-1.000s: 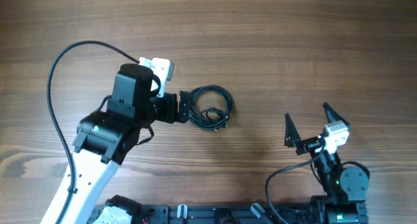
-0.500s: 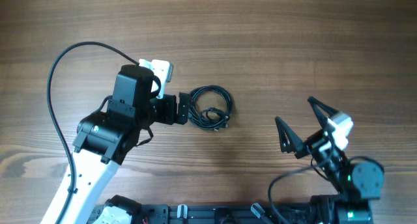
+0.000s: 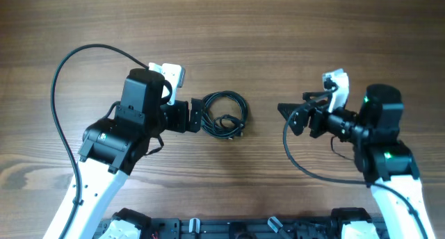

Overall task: Untangle cables
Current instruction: 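Move the right gripper toward the right side of the black cable bundle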

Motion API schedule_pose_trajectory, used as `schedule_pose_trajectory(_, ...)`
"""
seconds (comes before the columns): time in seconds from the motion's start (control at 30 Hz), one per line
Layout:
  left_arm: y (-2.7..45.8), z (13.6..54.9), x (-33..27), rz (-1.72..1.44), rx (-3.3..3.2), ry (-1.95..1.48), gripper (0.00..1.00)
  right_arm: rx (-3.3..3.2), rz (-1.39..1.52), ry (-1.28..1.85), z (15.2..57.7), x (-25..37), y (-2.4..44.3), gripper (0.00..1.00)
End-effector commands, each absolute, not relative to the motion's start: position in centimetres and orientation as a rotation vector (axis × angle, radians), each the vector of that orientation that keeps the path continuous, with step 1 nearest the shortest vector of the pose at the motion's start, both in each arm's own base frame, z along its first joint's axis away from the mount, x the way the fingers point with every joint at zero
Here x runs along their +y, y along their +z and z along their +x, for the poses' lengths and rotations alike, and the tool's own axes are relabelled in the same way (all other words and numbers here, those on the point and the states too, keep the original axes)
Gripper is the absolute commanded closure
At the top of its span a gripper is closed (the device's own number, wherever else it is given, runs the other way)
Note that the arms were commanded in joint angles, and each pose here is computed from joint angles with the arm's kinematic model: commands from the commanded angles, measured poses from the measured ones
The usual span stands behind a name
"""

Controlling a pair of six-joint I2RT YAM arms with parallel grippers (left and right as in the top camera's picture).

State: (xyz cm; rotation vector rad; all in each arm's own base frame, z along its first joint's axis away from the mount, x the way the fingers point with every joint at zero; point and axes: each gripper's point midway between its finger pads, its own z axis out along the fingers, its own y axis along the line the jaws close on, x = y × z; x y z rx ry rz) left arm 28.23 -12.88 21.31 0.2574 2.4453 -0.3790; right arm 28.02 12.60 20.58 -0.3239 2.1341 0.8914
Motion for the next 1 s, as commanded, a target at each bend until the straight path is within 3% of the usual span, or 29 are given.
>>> schedule_pose_trajectory(0.0, 22.2, 28.5, -13.3, 0.289, 2.416, -0.393, 0.0, 2.096, -0.514, 0.887, 27.7, 14.6, 20.8, 0.01)
schedule_pose_trajectory(0.2, 22.2, 28.5, -13.3, 0.29, 2.417, -0.393, 0.0, 2.114, -0.579, 0.752, 28.3, 15.4, 19.6, 0.0)
schedule_pose_trajectory(0.37, 22.2, 28.5, -13.3, 0.281, 2.416, -0.397, 0.0, 2.165, -0.342, 0.757, 29.7, 14.4, 19.8, 0.0)
schedule_pose_trajectory(0.57, 22.2, 28.5, -13.5, 0.285, 2.416, -0.405, 0.0, 2.206, -0.31, 0.744, 30.1, 14.2, 18.7, 0.0)
schedule_pose_trajectory(0.73, 22.3, 28.5, -13.5, 0.279, 2.413, -0.408, 0.0, 2.3, -0.104, 0.847, 30.5, 14.4, 17.2, 0.01)
schedule_pose_trajectory(0.97, 22.6, 28.8, -13.6, 0.258, 2.401, -0.42, 0.0, 2.391, -0.32, 0.835, 30.4, 15.9, 12.9, 0.0)
